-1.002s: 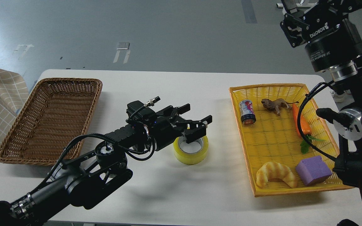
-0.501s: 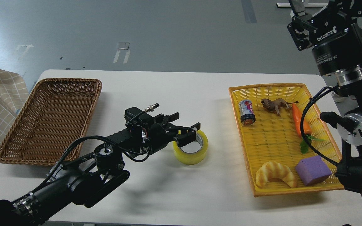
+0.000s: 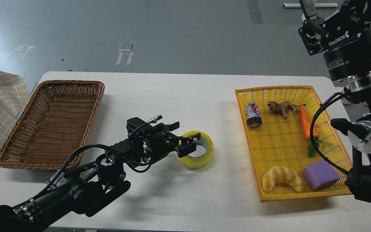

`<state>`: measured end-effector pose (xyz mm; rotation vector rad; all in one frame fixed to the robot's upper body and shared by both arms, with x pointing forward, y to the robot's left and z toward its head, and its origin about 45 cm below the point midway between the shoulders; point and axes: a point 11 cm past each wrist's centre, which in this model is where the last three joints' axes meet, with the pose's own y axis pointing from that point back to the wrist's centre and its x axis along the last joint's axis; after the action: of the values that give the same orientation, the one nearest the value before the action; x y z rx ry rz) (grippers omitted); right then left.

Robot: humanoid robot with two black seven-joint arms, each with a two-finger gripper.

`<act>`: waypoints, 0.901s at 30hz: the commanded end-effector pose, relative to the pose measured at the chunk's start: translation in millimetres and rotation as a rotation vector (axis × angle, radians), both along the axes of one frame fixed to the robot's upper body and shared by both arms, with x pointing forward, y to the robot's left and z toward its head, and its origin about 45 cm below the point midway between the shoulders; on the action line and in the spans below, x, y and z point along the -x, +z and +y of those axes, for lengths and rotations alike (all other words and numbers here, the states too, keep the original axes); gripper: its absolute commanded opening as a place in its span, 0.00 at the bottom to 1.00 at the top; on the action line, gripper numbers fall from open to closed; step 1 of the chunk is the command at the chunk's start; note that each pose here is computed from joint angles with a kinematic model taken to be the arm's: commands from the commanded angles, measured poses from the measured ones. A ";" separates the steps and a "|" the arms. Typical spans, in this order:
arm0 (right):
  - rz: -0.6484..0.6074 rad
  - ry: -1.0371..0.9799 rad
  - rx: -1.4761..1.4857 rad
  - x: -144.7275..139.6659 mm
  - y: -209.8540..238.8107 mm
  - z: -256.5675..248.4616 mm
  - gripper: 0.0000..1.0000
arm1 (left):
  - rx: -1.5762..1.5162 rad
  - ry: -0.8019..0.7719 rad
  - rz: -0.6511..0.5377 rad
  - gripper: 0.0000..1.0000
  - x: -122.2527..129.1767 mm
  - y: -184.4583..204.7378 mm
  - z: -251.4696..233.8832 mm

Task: Place and transfer tape with both arms
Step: 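Close the left gripper on the tape roll's edge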

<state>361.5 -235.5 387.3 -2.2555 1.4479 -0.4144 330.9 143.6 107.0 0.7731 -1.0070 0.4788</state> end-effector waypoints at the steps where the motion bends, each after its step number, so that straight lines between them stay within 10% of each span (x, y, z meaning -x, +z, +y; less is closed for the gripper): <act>1: 0.005 -0.002 0.001 0.6 -2.0 -0.8 1.00 | 0.000 0.005 -0.003 0.98 0.0 -1.4 1.5; 27: 0.026 -0.025 -0.028 5.6 -11.3 -7.9 1.00 | -0.028 0.023 -0.011 0.81 2.2 -20.1 12.0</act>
<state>355.8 -243.8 377.1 -2.2322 1.4862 -0.3782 329.9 155.5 87.5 0.8107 -1.0179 0.4942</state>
